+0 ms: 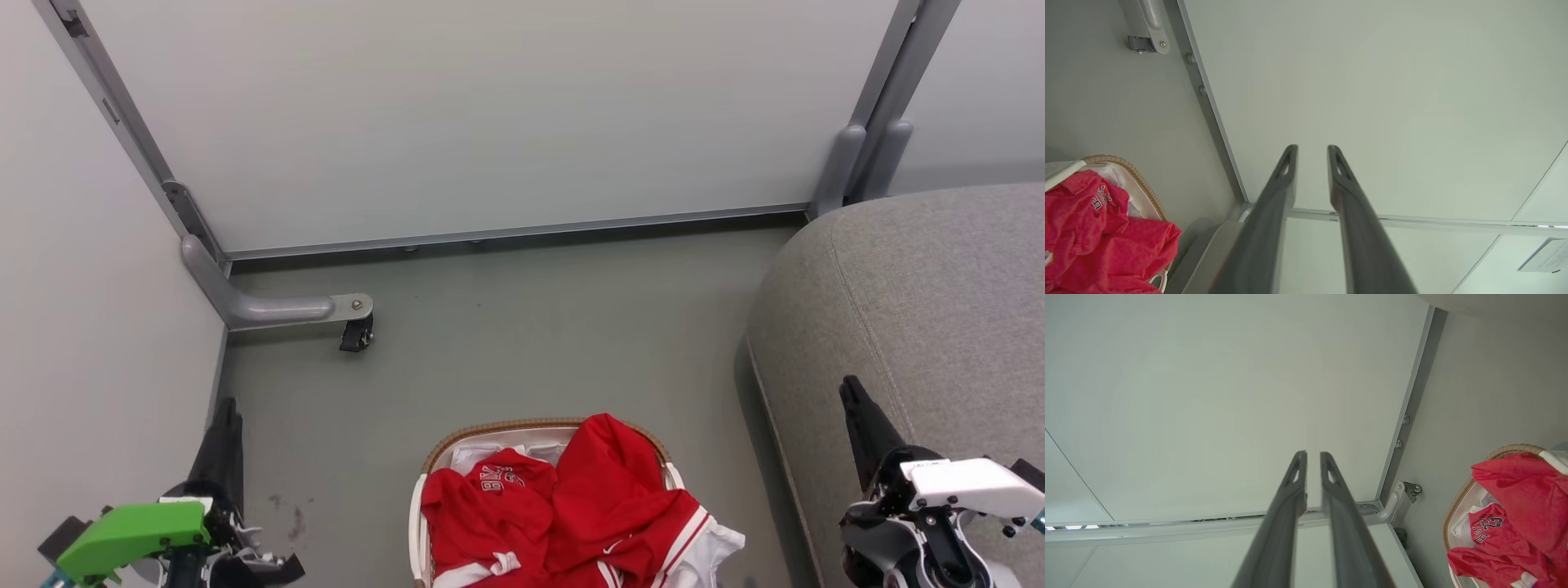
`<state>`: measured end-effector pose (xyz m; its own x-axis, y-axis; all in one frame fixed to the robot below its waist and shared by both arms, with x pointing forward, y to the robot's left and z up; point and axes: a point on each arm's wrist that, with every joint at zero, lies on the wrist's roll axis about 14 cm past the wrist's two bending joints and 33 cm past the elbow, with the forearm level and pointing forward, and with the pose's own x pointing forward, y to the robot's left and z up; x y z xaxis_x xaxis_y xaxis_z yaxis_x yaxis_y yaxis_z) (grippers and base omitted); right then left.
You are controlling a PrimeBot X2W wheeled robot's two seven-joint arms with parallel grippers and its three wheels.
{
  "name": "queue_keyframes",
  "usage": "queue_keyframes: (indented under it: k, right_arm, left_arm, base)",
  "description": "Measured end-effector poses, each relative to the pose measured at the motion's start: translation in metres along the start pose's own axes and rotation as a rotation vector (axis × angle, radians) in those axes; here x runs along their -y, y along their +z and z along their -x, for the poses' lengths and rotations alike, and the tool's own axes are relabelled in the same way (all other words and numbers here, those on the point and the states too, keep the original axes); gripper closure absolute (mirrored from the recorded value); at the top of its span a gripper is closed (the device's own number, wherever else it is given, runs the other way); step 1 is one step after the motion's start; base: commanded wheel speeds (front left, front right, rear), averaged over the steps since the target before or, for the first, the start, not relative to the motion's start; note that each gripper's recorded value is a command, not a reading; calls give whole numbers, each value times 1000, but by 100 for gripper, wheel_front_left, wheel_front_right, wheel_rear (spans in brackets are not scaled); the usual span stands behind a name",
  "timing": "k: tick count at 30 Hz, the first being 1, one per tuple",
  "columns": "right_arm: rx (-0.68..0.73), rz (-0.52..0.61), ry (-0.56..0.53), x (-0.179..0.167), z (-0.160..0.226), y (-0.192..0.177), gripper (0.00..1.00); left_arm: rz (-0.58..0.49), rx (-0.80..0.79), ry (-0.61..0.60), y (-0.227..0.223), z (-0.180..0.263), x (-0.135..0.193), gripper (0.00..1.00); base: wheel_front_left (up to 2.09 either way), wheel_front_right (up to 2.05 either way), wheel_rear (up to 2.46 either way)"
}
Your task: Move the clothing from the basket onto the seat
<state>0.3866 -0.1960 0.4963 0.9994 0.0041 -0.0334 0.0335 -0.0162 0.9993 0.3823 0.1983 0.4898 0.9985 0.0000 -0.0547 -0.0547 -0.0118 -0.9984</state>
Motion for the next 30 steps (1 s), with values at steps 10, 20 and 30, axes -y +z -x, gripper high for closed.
queue_keyframes:
  k: [10,20,30]
  right_arm:
    - [23,18,-41,14,5,-1,0]
    - [59,135,-50,15,7,7,0]
    - [75,371,-6,-2,3,9,0]
  left_arm:
    - [-12,-8,44,-11,6,-15,0]
    - [-124,-15,31,-19,5,-11,0]
    - [-301,-10,-17,-22,2,4,0]
  base:
    - [0,0,0]
    - [0,0,0]
    - [0,0,0]
